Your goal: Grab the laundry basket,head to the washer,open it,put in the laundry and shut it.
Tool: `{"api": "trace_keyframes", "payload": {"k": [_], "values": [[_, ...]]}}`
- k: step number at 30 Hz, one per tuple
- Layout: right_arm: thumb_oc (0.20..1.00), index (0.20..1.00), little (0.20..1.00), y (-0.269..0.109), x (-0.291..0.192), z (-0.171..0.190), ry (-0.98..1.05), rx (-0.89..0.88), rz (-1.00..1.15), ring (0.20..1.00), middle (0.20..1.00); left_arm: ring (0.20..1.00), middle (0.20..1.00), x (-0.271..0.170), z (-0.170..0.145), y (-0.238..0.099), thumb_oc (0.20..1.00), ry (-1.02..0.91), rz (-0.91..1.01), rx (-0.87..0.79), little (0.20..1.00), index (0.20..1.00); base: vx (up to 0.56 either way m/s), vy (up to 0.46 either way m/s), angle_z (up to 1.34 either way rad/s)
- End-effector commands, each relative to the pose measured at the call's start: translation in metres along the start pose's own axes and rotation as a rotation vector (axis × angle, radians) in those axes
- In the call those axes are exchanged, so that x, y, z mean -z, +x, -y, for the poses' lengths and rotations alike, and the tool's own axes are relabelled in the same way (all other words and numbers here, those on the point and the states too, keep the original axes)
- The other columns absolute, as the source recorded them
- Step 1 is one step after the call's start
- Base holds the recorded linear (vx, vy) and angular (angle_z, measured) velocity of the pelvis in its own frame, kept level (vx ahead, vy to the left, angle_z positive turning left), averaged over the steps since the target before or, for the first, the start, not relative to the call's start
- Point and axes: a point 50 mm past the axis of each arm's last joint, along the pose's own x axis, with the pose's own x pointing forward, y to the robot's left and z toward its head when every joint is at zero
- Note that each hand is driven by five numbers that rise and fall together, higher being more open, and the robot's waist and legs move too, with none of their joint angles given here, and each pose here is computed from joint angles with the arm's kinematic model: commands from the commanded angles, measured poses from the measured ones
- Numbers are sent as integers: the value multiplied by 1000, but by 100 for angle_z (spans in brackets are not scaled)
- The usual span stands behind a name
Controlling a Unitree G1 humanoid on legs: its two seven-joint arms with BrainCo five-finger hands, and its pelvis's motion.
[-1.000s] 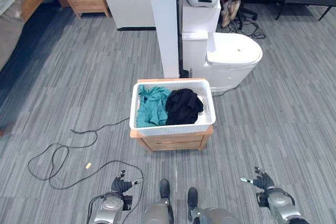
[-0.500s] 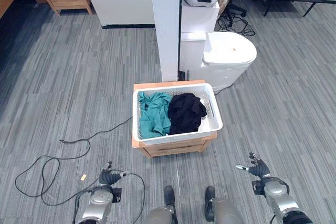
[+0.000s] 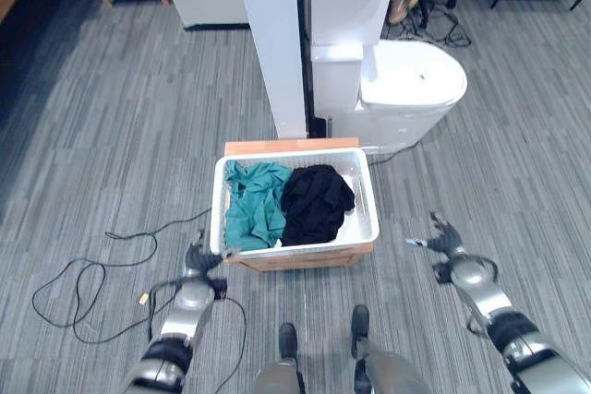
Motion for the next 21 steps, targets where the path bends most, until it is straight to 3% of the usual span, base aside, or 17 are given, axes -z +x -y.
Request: {"api": "trace_keyframes", "payload": {"k": [1, 6, 13, 14, 15, 16, 21], "values": [[1000, 1000, 1000, 10, -18, -10, 35, 31, 29, 1000, 1000, 1000, 1000, -20, -24, 13, 1000, -19, 48, -130, 1000, 1000, -93, -15, 0], [1000, 1000, 1000, 30, -66, -17, -17, 23, 98, 1000, 1000, 1000, 1000, -59, -33, 33, 1000, 28, 82, -175, 1000, 1000, -68, -13, -3], [1000, 1000, 1000, 39, -110, -32, -71, -12, 166, 1000, 1000, 1000, 1000, -76, -32, 42, 1000, 139, 65, -165, 1000, 1000, -7, -5, 0], [460, 460, 460, 39, -114, -36, -68, -25, 163, 460, 460, 1000, 1000, -82, -24, 43, 1000, 136, 73, -143, 1000, 1000, 0, 0, 0], [200, 200, 200, 39, -112, -39, -57, -40, 150, 200, 200, 432, 432, -84, -12, 42, 432, 125, 80, -108, 432, 432, -7, -38, 1], [200, 200, 200, 38, -111, -40, -45, -47, 148, 200, 200, 200, 200, -85, -5, 41, 200, 121, 90, -87, 200, 200, -8, -39, 4], [200, 200, 200, 34, -99, -42, -5, -65, 137, 200, 200, 200, 200, -78, 15, 35, 200, 63, 111, -27, 200, 200, -3, -41, 10]]}}
